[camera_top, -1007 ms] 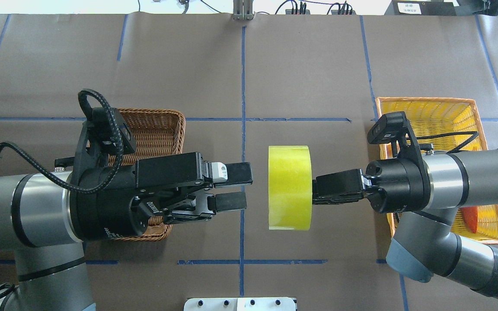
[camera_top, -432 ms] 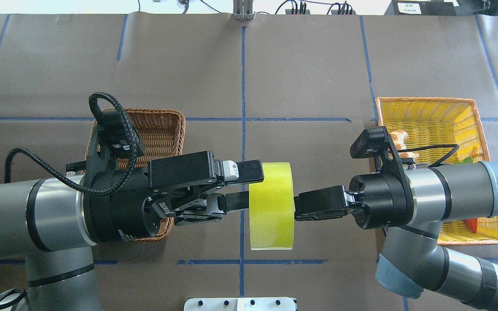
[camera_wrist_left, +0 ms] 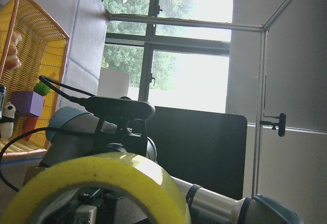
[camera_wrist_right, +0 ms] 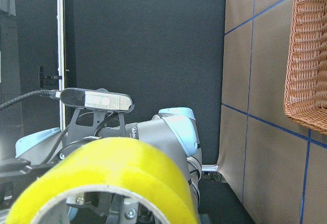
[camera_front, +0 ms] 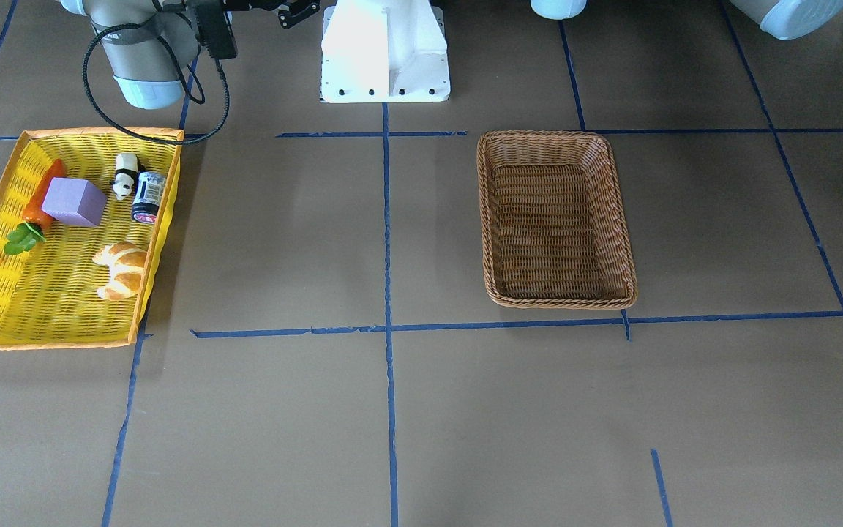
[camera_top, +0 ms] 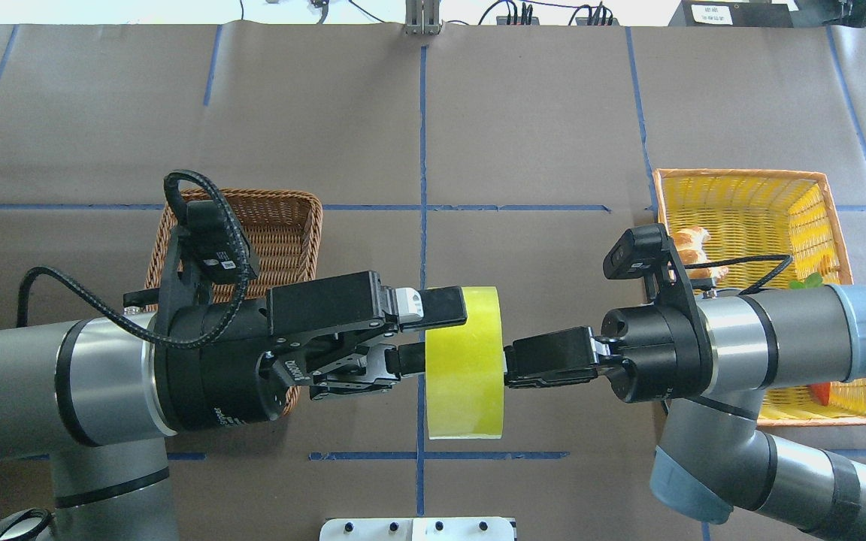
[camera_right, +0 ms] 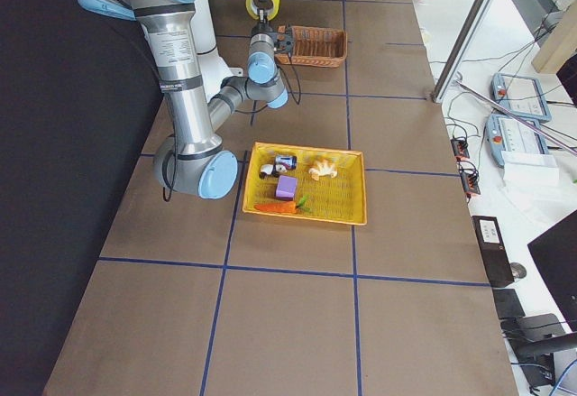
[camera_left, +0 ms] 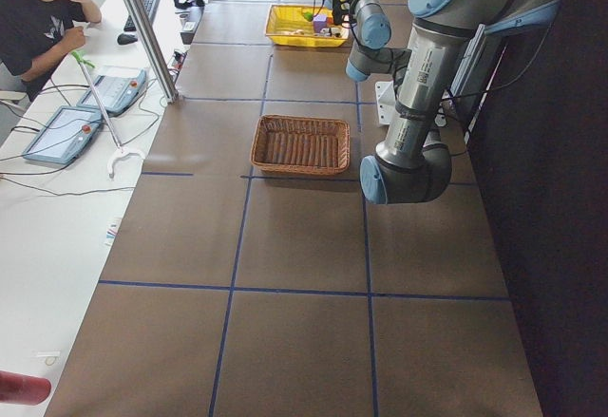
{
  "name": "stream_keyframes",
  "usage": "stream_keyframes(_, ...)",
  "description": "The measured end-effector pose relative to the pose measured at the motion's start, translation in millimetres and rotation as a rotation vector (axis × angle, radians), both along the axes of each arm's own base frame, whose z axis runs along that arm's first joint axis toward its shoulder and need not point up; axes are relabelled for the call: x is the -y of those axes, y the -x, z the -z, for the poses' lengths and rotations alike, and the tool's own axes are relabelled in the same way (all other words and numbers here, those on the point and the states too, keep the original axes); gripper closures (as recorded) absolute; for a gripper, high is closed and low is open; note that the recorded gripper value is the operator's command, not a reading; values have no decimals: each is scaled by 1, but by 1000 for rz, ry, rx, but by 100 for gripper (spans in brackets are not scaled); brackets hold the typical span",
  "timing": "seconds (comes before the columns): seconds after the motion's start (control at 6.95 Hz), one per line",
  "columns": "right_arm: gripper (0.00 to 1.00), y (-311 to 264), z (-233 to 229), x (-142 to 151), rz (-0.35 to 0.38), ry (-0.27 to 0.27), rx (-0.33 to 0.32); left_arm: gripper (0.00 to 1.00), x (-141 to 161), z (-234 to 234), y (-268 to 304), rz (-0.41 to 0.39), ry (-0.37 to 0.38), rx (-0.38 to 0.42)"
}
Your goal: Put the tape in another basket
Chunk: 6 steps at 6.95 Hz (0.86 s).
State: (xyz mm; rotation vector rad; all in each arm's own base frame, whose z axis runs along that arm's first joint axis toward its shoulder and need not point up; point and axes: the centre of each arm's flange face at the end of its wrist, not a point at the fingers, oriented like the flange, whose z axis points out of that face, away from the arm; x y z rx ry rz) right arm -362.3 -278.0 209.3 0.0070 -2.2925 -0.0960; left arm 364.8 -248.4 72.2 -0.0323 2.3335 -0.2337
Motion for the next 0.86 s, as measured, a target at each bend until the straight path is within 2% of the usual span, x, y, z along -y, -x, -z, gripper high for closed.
stream_keyframes(0.14,99,1,0,-1,2,1,1,0,0,2,-1,2,4,-5)
stream_keyframes(0.29,99,1,0,-1,2,2,1,23,-1,4,-4,2,8,-7)
stream_keyframes(0.43,98,1,1,-1,1,3,3,60,-3,4,-6,-2,10,-7)
stream_keyframes(0.58,98,1,1,-2,1,4,4,86,-4,4,-7,-5,11,-7)
stream_keyframes(0.72,98,1,1,-2,1,4,5,92,-4,4,-8,-5,11,-7)
stream_keyframes(0.86,74,1,1,-2,2,4,5,94,-4,4,-8,-5,11,-8)
